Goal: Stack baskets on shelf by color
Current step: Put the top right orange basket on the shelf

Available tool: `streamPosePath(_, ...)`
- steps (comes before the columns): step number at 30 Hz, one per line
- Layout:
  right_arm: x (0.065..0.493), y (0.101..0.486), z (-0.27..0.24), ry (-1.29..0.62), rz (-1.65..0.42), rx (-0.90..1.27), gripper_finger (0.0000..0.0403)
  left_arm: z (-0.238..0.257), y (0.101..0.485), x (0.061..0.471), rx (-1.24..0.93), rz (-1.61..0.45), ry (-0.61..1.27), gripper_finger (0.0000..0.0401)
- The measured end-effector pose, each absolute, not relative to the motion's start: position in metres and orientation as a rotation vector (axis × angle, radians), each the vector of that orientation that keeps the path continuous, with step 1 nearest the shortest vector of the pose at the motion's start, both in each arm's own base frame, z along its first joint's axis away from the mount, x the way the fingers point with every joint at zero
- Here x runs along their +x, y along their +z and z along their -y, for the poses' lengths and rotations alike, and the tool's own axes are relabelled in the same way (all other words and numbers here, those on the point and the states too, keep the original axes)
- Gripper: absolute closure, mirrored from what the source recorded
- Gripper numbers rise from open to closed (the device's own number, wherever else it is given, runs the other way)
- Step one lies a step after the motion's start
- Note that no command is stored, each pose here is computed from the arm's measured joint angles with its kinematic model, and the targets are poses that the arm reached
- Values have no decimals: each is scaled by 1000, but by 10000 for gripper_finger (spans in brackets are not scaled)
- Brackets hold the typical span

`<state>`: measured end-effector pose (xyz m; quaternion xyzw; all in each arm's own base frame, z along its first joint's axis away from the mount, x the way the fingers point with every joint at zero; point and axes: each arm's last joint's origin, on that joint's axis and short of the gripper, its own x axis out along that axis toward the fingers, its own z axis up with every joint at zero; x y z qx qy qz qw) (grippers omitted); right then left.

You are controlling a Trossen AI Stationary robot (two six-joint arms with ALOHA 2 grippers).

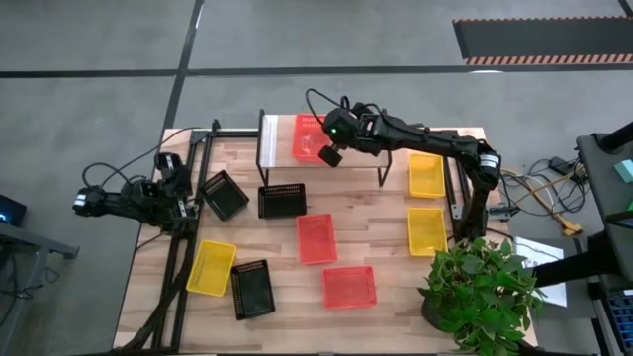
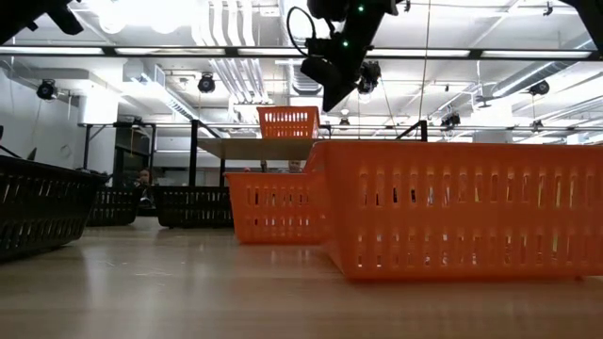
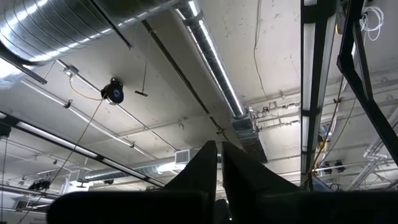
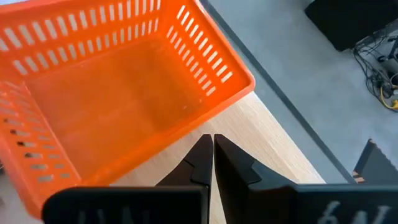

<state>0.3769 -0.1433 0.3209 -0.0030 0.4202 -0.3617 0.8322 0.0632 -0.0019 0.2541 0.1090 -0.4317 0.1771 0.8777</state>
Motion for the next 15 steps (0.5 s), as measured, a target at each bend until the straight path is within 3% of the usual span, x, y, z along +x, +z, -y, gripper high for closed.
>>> streamPosePath(15,377,301,143,-794,-880,87,394,2,255,62,228,908,373,393)
